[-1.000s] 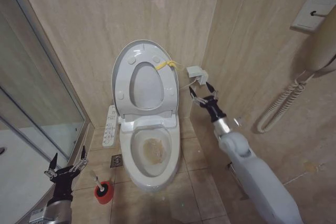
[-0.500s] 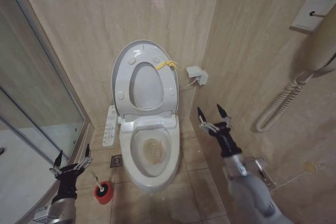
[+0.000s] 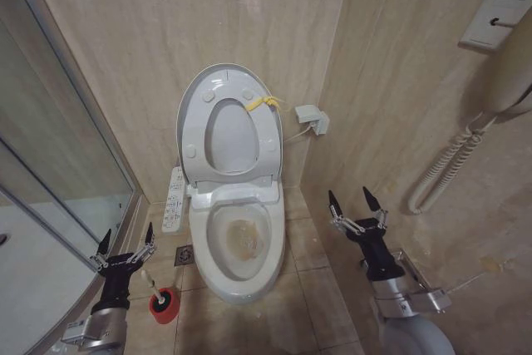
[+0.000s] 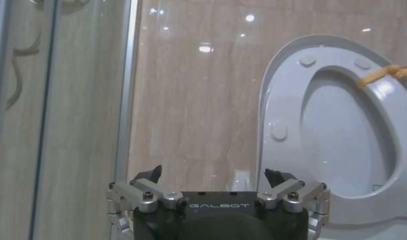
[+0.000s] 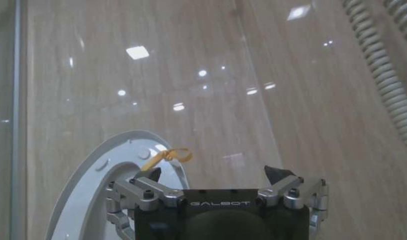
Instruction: Open the toilet lid, clean the toilet bowl with a toilet brush, close the toilet lid, and flush.
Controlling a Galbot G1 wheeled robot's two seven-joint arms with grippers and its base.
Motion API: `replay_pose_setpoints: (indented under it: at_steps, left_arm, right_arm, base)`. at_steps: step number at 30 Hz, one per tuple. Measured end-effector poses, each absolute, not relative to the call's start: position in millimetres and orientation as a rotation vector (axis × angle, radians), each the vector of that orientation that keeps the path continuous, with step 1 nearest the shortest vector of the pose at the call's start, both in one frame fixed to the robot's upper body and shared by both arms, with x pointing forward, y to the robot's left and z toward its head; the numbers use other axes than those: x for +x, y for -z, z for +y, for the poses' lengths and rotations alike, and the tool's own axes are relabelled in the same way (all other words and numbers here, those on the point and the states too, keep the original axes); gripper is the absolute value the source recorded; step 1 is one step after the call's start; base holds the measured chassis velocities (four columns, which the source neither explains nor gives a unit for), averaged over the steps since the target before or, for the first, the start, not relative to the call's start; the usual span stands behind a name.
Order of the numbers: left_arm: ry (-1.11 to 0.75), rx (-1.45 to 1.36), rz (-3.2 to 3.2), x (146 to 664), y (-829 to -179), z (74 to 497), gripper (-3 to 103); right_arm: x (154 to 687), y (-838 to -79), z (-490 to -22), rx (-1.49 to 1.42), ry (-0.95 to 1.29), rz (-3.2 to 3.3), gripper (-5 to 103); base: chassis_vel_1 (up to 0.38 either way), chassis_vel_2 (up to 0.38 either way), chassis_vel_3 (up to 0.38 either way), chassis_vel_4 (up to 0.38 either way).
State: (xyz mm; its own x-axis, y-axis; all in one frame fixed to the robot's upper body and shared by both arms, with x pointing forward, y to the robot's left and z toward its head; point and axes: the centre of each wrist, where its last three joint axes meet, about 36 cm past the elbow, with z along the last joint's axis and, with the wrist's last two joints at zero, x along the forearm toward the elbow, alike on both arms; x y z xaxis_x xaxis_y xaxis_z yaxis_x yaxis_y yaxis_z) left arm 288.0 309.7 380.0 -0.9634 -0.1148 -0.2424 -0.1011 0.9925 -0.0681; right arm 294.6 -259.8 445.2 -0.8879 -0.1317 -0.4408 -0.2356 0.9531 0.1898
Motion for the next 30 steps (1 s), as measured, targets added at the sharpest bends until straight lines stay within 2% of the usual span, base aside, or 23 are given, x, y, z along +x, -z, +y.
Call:
replay_pose_setpoints:
  at_steps: [7,9,13,20,30]
  left_arm:
    - [0.041,-0.118,2.853,273,-389,306,100]
    - [-0.029,-0.103,2.817,261,-402,301,100]
    - [-0.087,-0.128,2.842,252,-403,302,100]
    - [-0.203,-0.229,2.968,248,-356,317,100]
    - [-0.137,-0.156,2.994,257,-283,346,100]
  right_arm:
    - [285,-443,-257,-0.264,-0.277,2.685,100]
    - [286,-431,-264,-0.251,-0.176,2.700,100]
    - [291,-425,-262,-0.199,-0.179,2.708,100]
    - [294,-414,-247,-0.181,-0.225,2.709,100]
    - [300,-390,-225,-0.215,-0.230,2.714,100]
  base:
    - [0.000,0.000,0.000,0.000]
    - [0.000,0.000,0.000,0.000]
    - [0.000,0.000,0.000,0.000]
    - [0.000,0.000,0.000,0.000]
    - [0.000,0.000,0.000,0.000]
